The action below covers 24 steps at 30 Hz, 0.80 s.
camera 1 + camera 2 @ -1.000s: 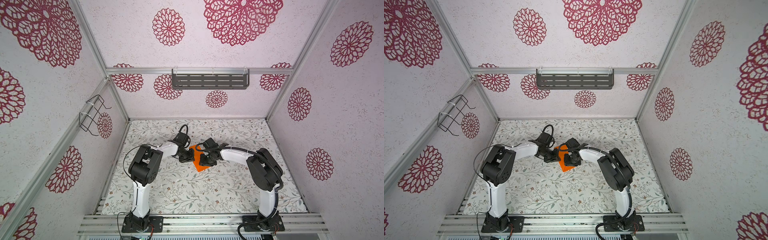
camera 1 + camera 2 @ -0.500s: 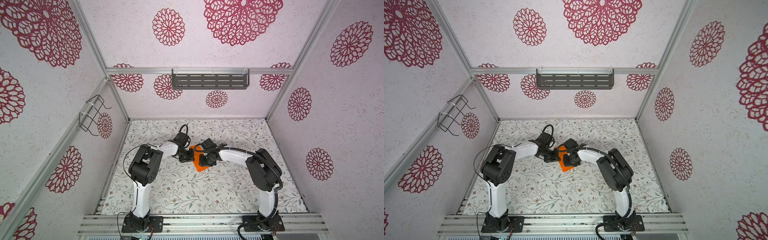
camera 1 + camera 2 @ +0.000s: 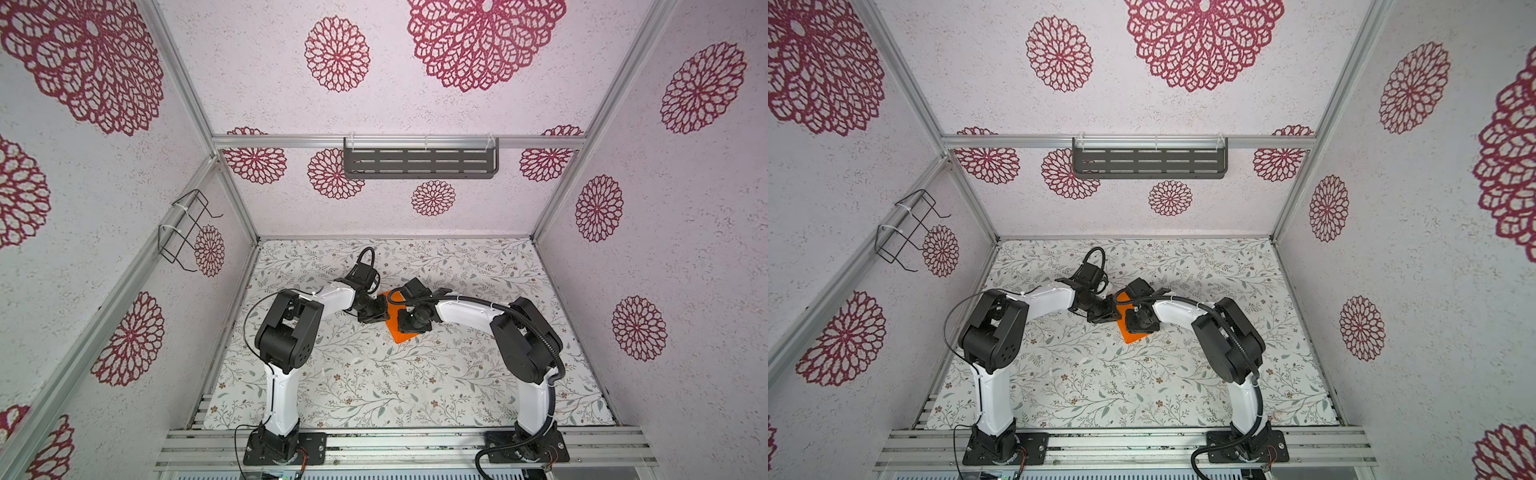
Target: Fold a paper plane with a square sheet of paper (pick it up from the middle)
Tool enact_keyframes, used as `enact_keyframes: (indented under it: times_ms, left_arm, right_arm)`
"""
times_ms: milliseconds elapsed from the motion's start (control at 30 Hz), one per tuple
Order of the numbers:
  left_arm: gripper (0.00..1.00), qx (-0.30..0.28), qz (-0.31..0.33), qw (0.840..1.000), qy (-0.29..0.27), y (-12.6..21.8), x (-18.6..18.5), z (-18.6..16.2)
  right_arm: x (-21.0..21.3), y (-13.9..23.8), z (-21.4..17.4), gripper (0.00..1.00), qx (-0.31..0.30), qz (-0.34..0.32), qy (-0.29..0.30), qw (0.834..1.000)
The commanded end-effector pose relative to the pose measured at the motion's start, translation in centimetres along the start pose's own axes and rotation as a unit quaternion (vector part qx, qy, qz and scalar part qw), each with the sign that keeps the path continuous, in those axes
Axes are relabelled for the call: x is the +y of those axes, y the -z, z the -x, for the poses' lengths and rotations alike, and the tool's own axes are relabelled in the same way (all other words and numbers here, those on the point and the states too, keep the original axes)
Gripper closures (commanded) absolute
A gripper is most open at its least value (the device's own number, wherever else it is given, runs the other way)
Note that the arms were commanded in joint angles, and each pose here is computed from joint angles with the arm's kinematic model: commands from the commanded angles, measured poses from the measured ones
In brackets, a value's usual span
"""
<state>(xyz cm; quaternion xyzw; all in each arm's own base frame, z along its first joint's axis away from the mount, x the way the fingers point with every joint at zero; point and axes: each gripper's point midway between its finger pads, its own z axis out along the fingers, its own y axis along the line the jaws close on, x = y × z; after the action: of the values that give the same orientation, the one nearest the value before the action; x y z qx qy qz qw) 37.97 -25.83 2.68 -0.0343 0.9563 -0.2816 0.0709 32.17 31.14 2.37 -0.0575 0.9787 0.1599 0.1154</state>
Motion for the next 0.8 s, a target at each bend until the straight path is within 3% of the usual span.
enact_keyframes:
  times_ms: [0,433,767]
  left_arm:
    - [0.82,-0.045,-0.012,0.999,0.009,3.1,-0.7,1.4]
    - [0.83,-0.032,-0.087,0.996,0.005,2.6,-3.0,-0.7]
    - [0.89,-0.009,-0.085,0.996,0.016,0.4,-2.6,-1.3]
  right_arm:
    - [-5.1,-4.8,-5.6,0.65,0.086,-0.088,-0.021,0.992]
    - [-5.1,-5.0,-5.8,0.64,0.089,-0.089,-0.025,0.992]
    - [-5.2,-5.0,-5.9,0.64,0.090,-0.090,-0.024,0.992]
